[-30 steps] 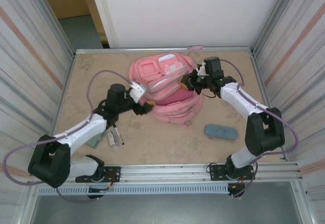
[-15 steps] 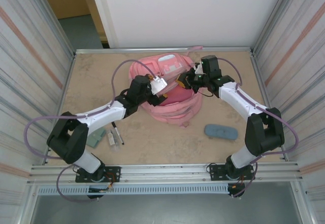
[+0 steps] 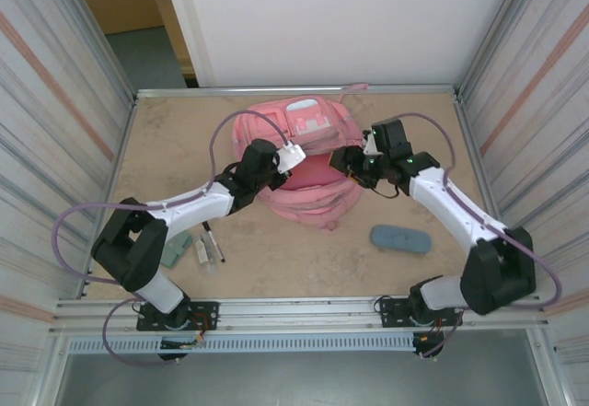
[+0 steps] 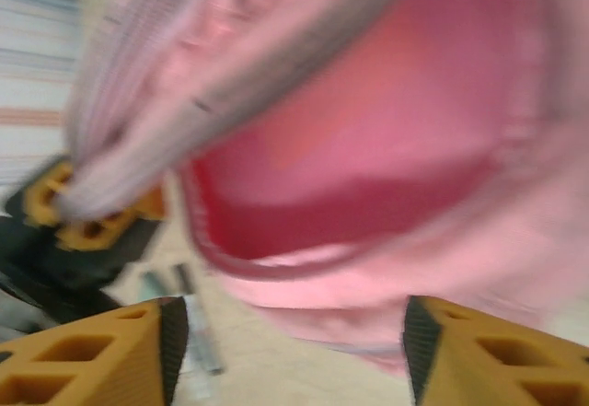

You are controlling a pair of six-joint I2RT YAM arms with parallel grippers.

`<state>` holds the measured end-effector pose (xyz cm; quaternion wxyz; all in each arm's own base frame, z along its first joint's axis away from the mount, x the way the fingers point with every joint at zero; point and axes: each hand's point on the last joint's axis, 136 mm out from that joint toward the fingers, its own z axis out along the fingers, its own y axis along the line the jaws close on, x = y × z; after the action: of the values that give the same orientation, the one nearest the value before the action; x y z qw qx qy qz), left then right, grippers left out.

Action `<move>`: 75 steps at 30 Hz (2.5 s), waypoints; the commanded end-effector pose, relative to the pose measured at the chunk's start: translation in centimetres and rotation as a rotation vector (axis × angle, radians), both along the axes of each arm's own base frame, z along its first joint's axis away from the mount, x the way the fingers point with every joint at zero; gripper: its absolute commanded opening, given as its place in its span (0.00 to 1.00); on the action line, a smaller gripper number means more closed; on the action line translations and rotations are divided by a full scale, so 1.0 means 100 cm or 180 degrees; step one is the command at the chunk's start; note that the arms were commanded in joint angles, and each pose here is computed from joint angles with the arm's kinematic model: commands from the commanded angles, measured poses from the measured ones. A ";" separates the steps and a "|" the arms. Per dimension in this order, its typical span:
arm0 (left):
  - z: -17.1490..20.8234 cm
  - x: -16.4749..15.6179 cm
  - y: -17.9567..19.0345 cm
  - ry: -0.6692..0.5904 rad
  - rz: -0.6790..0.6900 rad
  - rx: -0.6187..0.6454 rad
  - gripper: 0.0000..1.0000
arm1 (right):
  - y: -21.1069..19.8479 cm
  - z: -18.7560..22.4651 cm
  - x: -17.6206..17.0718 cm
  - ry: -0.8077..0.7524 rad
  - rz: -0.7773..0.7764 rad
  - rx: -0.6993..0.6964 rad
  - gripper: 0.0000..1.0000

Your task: Pack books, pencil case, and school supplies into a backpack

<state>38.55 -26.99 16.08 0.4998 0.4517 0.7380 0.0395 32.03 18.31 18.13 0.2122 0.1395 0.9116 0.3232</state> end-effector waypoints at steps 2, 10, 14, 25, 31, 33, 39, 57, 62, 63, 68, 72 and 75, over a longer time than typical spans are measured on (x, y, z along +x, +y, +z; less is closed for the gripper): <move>0.005 0.014 0.005 -0.0004 0.0162 0.0029 0.00 | -0.116 -0.041 -0.059 0.0525 -0.1295 -0.1221 0.82; 0.010 0.006 -0.007 0.0106 0.0030 -0.0129 0.00 | -0.158 -0.091 -0.141 0.1462 -0.2348 -0.1226 0.99; 0.026 0.004 -0.013 0.0086 -0.0044 -0.0277 0.00 | -0.152 -0.115 -0.142 0.1987 -0.2412 -0.0958 0.99; 0.035 -0.004 -0.028 0.0222 -0.0218 -0.0397 0.00 | -0.147 -0.151 -0.131 0.2458 -0.2726 -0.0653 0.99; 0.037 -0.008 -0.029 0.0240 -0.0238 -0.0391 0.00 | -0.144 -0.167 -0.122 0.2407 -0.2862 -0.0473 0.91; 0.041 -0.010 -0.029 0.0238 -0.0255 -0.0383 0.00 | -0.141 -0.168 -0.122 0.2399 -0.2866 -0.0397 0.81; 0.063 -0.016 -0.034 0.0197 -0.0386 -0.0506 0.00 | -0.128 -0.127 -0.114 0.1903 -0.2756 -0.0183 0.48; 0.111 -0.007 -0.054 0.0266 -0.0415 -0.0872 0.00 | 0.066 0.001 0.038 0.0812 -0.1914 0.0849 0.69; 0.116 -0.003 -0.054 0.0233 -0.0382 -0.0888 0.00 | 0.073 -0.023 0.043 0.1012 -0.1898 0.0780 0.83; 0.117 -0.002 -0.054 0.0217 -0.0380 -0.0886 0.00 | 0.070 -0.026 0.039 0.1026 -0.1893 0.0738 0.85; 0.119 -0.001 -0.056 0.0248 -0.0384 -0.0936 0.00 | 0.052 -0.032 0.016 0.0887 -0.1722 0.0482 0.80; 0.122 -0.005 -0.056 0.0270 -0.0411 -0.1033 0.00 | 0.051 -0.052 -0.007 0.1068 -0.1655 0.0376 0.64; 0.127 -0.009 -0.056 0.0269 -0.0432 -0.1114 0.00 | 0.067 -0.059 -0.003 0.1014 -0.1622 0.0442 0.48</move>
<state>37.53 -30.44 21.72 0.4537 0.4332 0.7744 -0.0821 32.09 23.89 12.87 0.1311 0.4349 0.8416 0.2923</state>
